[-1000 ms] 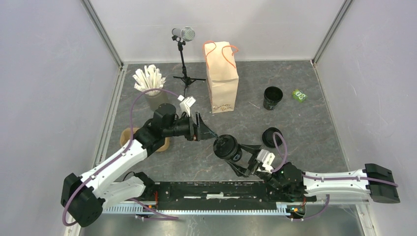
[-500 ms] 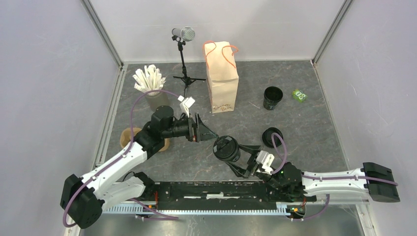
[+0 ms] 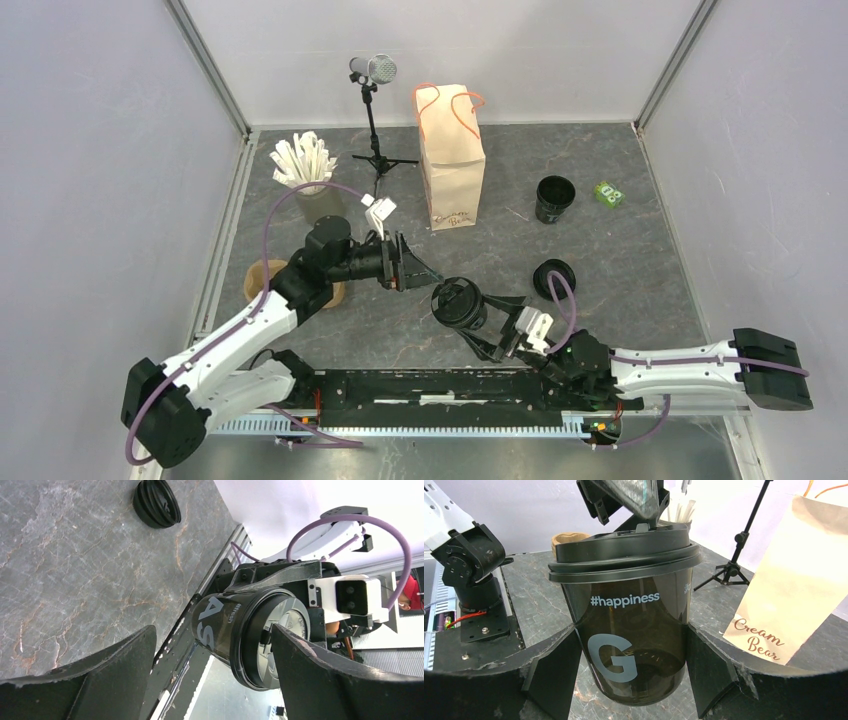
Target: Pack the takeout coffee
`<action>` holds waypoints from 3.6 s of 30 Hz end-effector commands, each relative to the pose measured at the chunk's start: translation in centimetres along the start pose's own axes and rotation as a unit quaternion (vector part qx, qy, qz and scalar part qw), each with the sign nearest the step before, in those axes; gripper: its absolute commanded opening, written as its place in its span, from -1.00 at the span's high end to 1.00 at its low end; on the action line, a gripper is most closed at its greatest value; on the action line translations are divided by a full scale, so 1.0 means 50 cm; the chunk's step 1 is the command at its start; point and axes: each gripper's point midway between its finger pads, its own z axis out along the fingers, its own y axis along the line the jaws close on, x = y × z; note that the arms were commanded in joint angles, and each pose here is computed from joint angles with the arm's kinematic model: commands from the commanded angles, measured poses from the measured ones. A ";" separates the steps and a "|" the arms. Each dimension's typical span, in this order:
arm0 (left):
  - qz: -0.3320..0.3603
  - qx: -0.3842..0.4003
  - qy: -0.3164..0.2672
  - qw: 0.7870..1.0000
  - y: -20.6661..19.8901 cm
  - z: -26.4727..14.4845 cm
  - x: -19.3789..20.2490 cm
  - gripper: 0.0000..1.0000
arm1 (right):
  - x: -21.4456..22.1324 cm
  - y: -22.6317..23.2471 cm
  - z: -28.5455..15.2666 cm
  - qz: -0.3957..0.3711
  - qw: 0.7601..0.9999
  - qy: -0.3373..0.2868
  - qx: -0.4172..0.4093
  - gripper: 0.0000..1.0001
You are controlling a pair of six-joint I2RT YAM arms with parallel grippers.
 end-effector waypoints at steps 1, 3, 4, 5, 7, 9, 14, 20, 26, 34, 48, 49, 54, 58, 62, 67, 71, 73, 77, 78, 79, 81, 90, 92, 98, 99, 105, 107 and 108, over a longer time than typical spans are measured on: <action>0.025 0.015 0.026 0.999 -0.006 0.008 0.011 -0.77 | 0.013 -0.011 -0.009 -0.005 1.000 0.001 0.013 -0.53; 0.031 0.015 0.028 0.999 -0.005 0.009 0.015 -0.75 | 0.016 -0.015 -0.009 -0.005 1.000 0.005 0.020 -0.54; 0.034 0.016 0.030 0.999 -0.004 0.009 0.018 -0.75 | 0.018 -0.015 -0.009 -0.005 1.000 0.007 0.020 -0.54; 0.040 0.017 0.031 0.999 -0.005 0.009 0.020 -0.76 | 0.019 -0.016 -0.009 -0.005 1.000 0.009 0.022 -0.54; 0.047 0.020 0.035 0.998 -0.004 0.009 0.026 -0.80 | 0.020 -0.016 -0.008 -0.005 1.000 0.010 0.022 -0.54; 0.051 0.020 0.039 0.998 -0.001 0.011 0.029 -0.82 | 0.021 -0.017 -0.008 -0.006 1.000 0.012 0.024 -0.54; 0.043 0.000 0.055 0.998 0.024 0.017 0.046 -0.73 | 0.023 -0.017 -0.007 -0.006 1.000 0.013 0.024 -0.55; 0.048 -0.002 0.050 0.998 0.021 0.019 0.038 -0.34 | 0.034 -0.020 -0.008 -0.010 0.999 0.023 0.031 -0.60; 0.048 -0.017 0.048 0.998 0.031 0.021 0.034 0.08 | 0.054 -0.031 -0.013 -0.010 0.998 0.043 0.048 -0.73; 0.043 -0.027 0.043 0.998 0.038 0.026 0.027 0.26 | 0.080 -0.035 -0.022 -0.017 0.996 0.067 0.055 -0.80; 0.047 -0.267 0.033 0.962 0.206 -0.028 0.025 -0.38 | 0.113 -0.045 0.004 0.059 0.963 0.222 0.140 -0.68; 0.056 -0.284 0.033 0.957 0.217 -0.037 0.022 -0.42 | 0.117 -0.047 0.003 0.053 0.961 0.229 0.145 -0.68; 0.071 -0.370 0.046 0.925 0.251 -0.084 0.010 -0.75 | 0.118 -0.034 0.010 0.052 0.963 0.233 0.127 -0.68; 0.090 -0.428 0.081 0.896 0.263 -0.117 0.015 -0.92 | 0.108 -0.020 0.015 0.059 0.968 0.219 0.103 -0.72; 0.121 -0.471 0.097 0.868 0.249 -0.150 0.005 -1.00 | 0.105 -0.025 0.010 0.048 0.971 0.214 0.099 -0.77; 0.151 -0.531 0.147 0.821 0.258 -0.184 0.024 -1.00 | 0.091 -0.035 -0.003 0.052 0.974 0.195 0.100 -0.83; 0.106 -0.555 0.130 0.815 0.263 -0.182 0.033 -1.00 | 0.097 -0.040 -0.012 0.057 0.978 0.173 0.102 -0.86; 0.087 -0.559 0.076 0.821 0.251 -0.186 0.010 -1.00 | 0.092 -0.014 -0.001 0.060 0.985 0.148 0.065 -0.85; 0.068 -0.542 -0.052 0.836 0.198 -0.239 -0.066 -1.00 | 0.075 0.060 0.059 0.078 0.987 0.143 -0.009 -0.77; 0.060 -0.540 -0.078 0.836 0.193 -0.262 -0.085 -1.00 | 0.071 0.079 0.080 0.082 0.986 0.146 -0.025 -0.74; 0.053 -0.533 -0.102 0.838 0.184 -0.281 -0.100 -1.00 | 0.069 0.097 0.098 0.087 0.984 0.147 -0.041 -0.71; 0.041 -0.529 -0.149 0.835 0.168 -0.325 -0.131 -1.00 | 0.054 0.144 0.137 0.103 0.981 0.139 -0.087 -0.60; 0.078 -0.433 -0.322 0.838 0.010 -0.442 -0.208 -1.00 | 0.074 0.233 0.261 0.184 0.963 0.134 -0.147 -0.44; 0.088 -0.414 -0.337 0.841 -0.005 -0.452 -0.206 -1.00 | 0.096 0.242 0.282 0.201 0.957 0.147 -0.146 -0.43; 0.101 -0.391 -0.339 0.850 -0.001 -0.451 -0.181 -1.00 | 0.173 0.245 0.324 0.228 0.947 0.198 -0.109 -0.53; 0.102 -0.392 -0.338 0.850 0.002 -0.452 -0.177 -1.00 | 0.184 0.247 0.327 0.230 0.945 0.205 -0.105 -0.53; 0.110 -0.391 -0.333 0.851 0.008 -0.455 -0.165 -1.00 | 0.239 0.250 0.342 0.228 0.941 0.234 -0.088 -0.46; 0.112 -0.389 -0.334 0.851 0.006 -0.456 -0.164 -1.00 | 0.254 0.243 0.339 0.226 0.941 0.240 -0.077 -0.43; 0.112 -0.388 -0.334 0.851 0.005 -0.456 -0.164 -1.00 | 0.261 0.239 0.337 0.228 0.940 0.244 -0.073 -0.41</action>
